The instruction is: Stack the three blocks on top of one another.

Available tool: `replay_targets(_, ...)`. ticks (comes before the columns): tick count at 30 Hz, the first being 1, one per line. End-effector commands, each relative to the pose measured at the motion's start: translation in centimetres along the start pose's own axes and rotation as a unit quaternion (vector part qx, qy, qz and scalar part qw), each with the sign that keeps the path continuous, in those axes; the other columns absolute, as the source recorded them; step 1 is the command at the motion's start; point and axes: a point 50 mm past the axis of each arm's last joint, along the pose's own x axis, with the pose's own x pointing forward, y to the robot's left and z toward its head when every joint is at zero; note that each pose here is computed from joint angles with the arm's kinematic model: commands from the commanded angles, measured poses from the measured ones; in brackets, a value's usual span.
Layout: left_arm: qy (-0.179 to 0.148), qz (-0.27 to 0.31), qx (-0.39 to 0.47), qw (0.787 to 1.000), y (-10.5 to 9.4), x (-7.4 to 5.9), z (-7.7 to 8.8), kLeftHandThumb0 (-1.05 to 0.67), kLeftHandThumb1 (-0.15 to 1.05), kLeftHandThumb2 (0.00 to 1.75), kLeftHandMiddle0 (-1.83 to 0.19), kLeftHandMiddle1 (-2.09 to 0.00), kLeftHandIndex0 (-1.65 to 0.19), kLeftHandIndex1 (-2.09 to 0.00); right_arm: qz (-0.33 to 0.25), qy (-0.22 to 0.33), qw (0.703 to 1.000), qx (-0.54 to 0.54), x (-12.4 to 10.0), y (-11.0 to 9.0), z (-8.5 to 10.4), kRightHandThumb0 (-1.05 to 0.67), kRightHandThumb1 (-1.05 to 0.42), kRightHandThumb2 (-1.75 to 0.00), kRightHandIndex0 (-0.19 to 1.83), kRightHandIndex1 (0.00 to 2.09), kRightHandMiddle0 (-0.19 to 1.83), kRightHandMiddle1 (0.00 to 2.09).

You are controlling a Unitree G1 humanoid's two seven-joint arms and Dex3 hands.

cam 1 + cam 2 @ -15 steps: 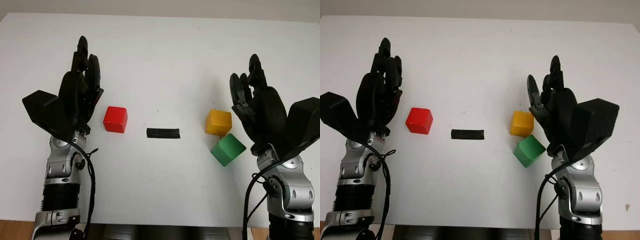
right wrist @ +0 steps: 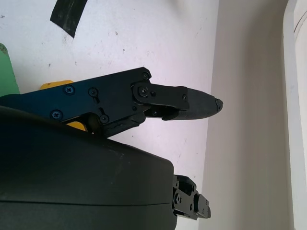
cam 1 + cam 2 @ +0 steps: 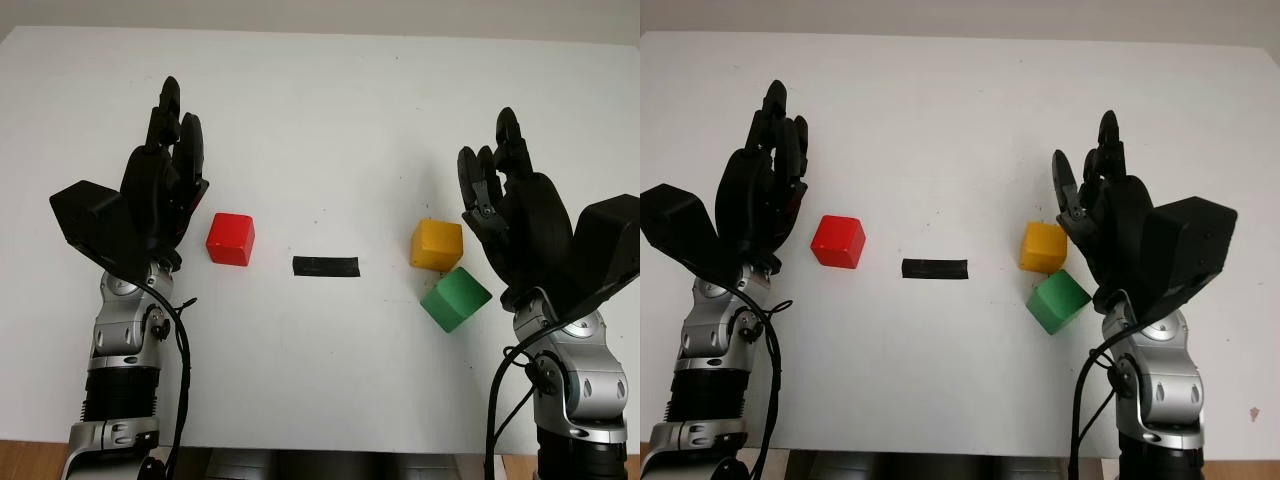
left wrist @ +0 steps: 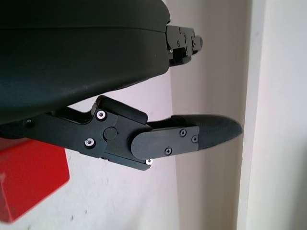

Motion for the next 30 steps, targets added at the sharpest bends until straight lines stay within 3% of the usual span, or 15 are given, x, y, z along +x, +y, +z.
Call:
replay_targets(1, -0.03, -0.006, 0.056, 0.998, 0.9, 0.1, 1.1, -0.7, 1.05, 0.38, -0.4, -0.19, -0.23, -0.19, 0.0, -0.012, 1.0, 0.0, 0.0, 0.1, 0.3, -0.57, -1.05, -0.46, -0.19, 0.0, -0.19, 0.0)
replay_targets(6, -0.071, -0.083, 0.233, 0.966, 2.7, 0.4, 4.0, -0.66, 1.05, 0.18, -0.33, -0.2, -0.37, -0.26, -0.003, -0.011, 1.0, -0.001, -0.1, 0.1, 0.4, -0.56, -1.05, -0.46, -0.19, 0.0, -0.19, 0.0)
replay_targets(10, -0.063, -0.147, 0.328, 0.931, 4.3, 0.8, 5.9, -0.71, 0.99, 0.06, -0.26, -0.07, -0.5, -0.19, 0.006, -0.014, 1.0, 0.001, -0.1, 0.0, 0.3, -0.55, -1.05, -0.48, -0.19, 0.0, -0.19, 0.0)
replay_targets(14, -0.051, -0.198, 0.422, 0.883, 4.5, 1.2, 7.1, -0.73, 0.98, 0.05, -0.19, -0.04, -0.5, -0.13, 0.006, -0.012, 1.0, 0.001, -0.1, 0.1, 0.3, -0.55, -1.05, -0.49, -0.19, 0.0, -0.19, 0.0)
replay_targets(19, -0.021, -0.241, 0.496, 0.834, 4.1, 1.2, 7.2, -0.78, 0.95, 0.04, -0.11, -0.02, -0.42, -0.06, 0.009, -0.01, 1.0, 0.005, -0.1, 0.3, 0.3, -0.54, -1.05, -0.49, -0.19, 0.0, -0.19, 0.0)
replay_targets(26, 0.027, -0.28, 0.554, 0.784, 3.4, 0.8, 6.4, -0.83, 0.96, 0.06, 0.0, -0.02, -0.27, -0.01, 0.008, -0.013, 1.0, 0.0, -0.2, 0.2, 0.5, -0.55, -1.05, -0.49, -0.19, 0.0, -0.19, 0.0)
replay_targets(30, 0.038, -0.297, 0.569, 0.766, 3.1, 0.4, 5.9, -0.85, 0.99, 0.06, 0.03, -0.03, -0.24, -0.01, 0.004, -0.011, 1.0, -0.001, -0.2, 0.2, 0.5, -0.55, -1.05, -0.48, -0.19, 0.0, -0.19, 0.0)
